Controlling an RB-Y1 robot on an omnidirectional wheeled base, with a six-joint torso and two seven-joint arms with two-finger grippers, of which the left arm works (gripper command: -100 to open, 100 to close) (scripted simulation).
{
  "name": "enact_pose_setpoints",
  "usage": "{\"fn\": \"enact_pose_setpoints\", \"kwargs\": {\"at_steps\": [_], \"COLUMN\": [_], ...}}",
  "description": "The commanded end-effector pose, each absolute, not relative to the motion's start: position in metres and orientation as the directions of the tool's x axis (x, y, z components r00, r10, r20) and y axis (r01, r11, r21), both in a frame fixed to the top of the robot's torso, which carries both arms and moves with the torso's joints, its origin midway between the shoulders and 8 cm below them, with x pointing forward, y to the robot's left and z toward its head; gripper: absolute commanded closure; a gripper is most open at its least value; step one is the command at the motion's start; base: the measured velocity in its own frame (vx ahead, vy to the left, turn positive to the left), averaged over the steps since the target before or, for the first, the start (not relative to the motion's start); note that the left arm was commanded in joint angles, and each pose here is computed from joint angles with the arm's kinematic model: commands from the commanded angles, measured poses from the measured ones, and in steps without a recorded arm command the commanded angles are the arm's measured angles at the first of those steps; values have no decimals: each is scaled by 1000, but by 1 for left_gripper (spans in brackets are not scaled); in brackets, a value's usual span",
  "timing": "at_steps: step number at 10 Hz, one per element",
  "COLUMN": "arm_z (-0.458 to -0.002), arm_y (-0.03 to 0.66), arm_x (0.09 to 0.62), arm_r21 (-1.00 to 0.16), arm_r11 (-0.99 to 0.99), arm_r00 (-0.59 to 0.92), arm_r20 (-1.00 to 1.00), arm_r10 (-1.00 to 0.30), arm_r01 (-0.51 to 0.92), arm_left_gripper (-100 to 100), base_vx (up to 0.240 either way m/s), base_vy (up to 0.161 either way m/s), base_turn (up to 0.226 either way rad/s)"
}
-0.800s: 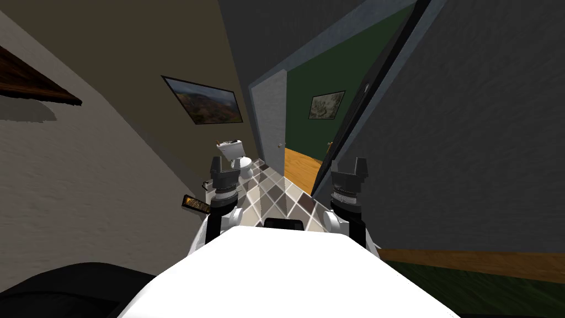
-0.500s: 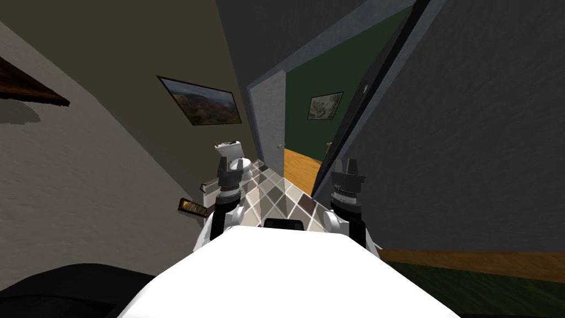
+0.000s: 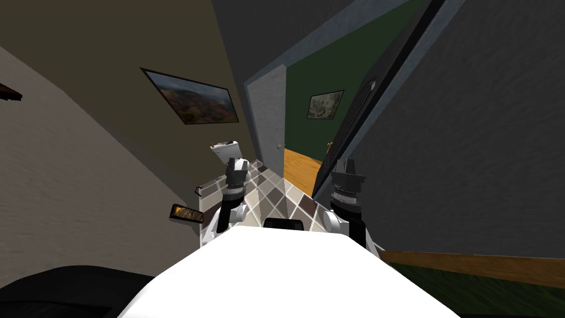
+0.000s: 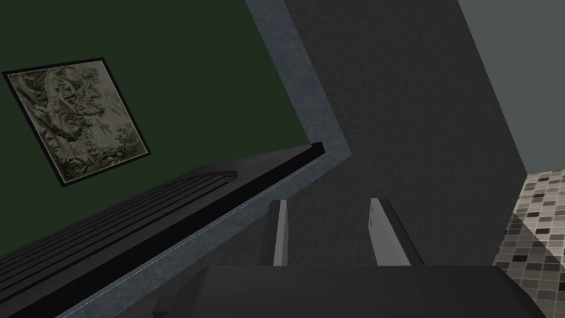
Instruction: Push the door open
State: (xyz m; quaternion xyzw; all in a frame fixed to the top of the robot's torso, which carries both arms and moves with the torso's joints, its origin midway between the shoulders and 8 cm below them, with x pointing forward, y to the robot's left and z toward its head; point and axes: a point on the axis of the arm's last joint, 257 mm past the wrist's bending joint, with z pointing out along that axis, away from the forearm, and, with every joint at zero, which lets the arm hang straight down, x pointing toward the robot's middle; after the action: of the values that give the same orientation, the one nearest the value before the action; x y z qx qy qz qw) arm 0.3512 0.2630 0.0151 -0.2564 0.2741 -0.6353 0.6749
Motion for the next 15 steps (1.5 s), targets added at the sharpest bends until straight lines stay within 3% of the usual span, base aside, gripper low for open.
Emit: {"fn": "enact_pose_setpoints", "kwargs": {"at_steps": [1,15], "arm_z": [6,-78], "arm_y": [261,232], "arm_x": [360,448], "arm_r21": [-706,-824], "arm_r11": [52,-32], "arm_r00": [32,-72], "arm_r20": [-42,-11], "arm_r10": [-999,-997], "arm_r01": [706,566], "arm_left_gripper": [-100,-100], "base_vx": [69,87], "base_vy": [37,69], "base_turn": [-47,-59]}}
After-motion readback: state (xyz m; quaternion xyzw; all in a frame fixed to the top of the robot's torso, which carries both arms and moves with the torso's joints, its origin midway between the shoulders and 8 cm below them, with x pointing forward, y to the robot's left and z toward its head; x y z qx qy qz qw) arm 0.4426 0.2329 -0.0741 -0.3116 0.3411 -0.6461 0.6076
